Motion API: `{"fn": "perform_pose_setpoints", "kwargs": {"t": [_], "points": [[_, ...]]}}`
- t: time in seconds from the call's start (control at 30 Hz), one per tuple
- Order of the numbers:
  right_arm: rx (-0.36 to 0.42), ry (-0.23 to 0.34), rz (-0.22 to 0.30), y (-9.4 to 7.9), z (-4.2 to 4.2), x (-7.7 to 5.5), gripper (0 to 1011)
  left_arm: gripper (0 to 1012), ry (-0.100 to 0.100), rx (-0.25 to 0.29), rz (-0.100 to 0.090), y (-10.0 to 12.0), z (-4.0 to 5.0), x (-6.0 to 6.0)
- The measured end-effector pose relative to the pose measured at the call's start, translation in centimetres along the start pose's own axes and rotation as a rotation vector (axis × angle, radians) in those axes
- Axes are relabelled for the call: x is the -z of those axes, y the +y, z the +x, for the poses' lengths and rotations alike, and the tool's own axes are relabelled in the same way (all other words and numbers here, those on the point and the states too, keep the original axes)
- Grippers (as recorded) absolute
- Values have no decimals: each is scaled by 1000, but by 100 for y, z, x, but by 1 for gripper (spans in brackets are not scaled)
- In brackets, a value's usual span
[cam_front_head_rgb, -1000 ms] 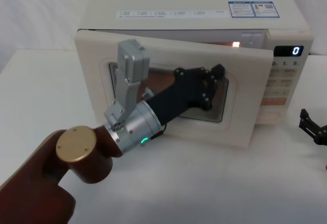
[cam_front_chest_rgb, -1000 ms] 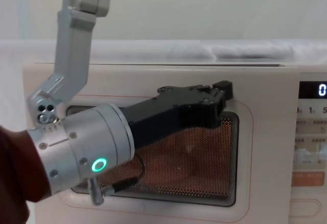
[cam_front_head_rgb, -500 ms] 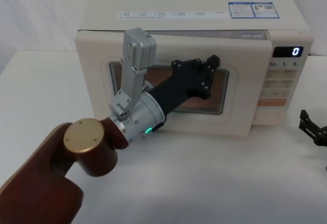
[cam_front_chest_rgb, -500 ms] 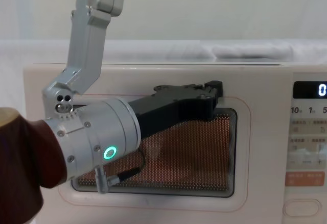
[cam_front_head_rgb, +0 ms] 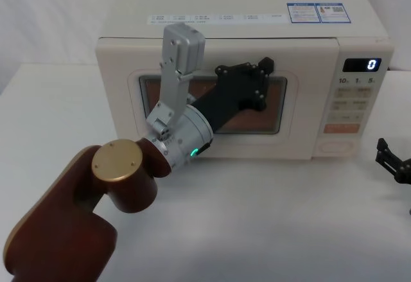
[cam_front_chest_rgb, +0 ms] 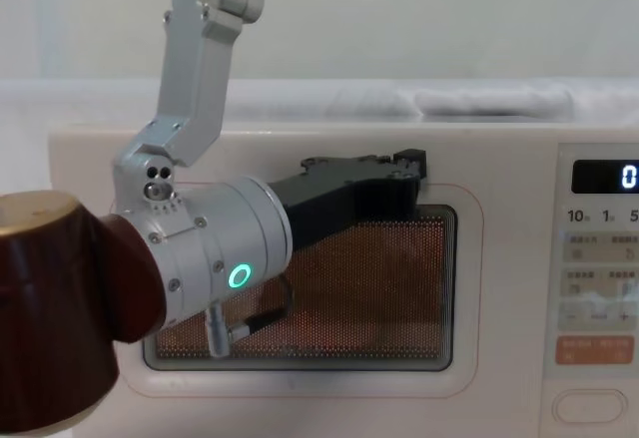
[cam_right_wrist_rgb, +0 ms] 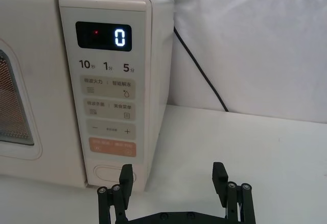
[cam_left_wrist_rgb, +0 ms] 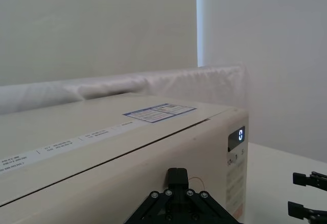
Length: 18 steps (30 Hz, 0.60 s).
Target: Press the button to open the microwave door with one hand; close the microwave door with the other hand.
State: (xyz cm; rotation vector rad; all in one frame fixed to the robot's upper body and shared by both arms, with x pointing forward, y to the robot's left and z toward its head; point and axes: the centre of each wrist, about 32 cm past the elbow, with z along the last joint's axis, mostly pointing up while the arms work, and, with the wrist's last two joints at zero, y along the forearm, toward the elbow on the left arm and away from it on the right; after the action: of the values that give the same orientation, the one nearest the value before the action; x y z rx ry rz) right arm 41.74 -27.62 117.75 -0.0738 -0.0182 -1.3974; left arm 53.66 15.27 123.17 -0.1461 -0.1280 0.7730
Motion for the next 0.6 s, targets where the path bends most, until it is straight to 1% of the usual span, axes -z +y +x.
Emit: {"fn": "perform_pose_setpoints", "kwargs": {"t": [0.27,0.37,0.47,0.53,0.57,0.6], "points": [[0,0,0,0,0,0,1002,0,1,-15,12,-33,-13,-2],[0,0,0,0,0,0,1002,0,3,-15,13,-34,-13,-2],[0,0,0,0,0,0,1002,0,20,21,3,-18,-9,7],[0,0,0,0,0,0,1002,0,29,59,-9,-4,-8,4],[0,0,0,0,0,0,1002,0,34,114,-26,18,-15,-4],[0,0,0,0,0,0,1002,0,34,114,-26,18,-15,-4]]}}
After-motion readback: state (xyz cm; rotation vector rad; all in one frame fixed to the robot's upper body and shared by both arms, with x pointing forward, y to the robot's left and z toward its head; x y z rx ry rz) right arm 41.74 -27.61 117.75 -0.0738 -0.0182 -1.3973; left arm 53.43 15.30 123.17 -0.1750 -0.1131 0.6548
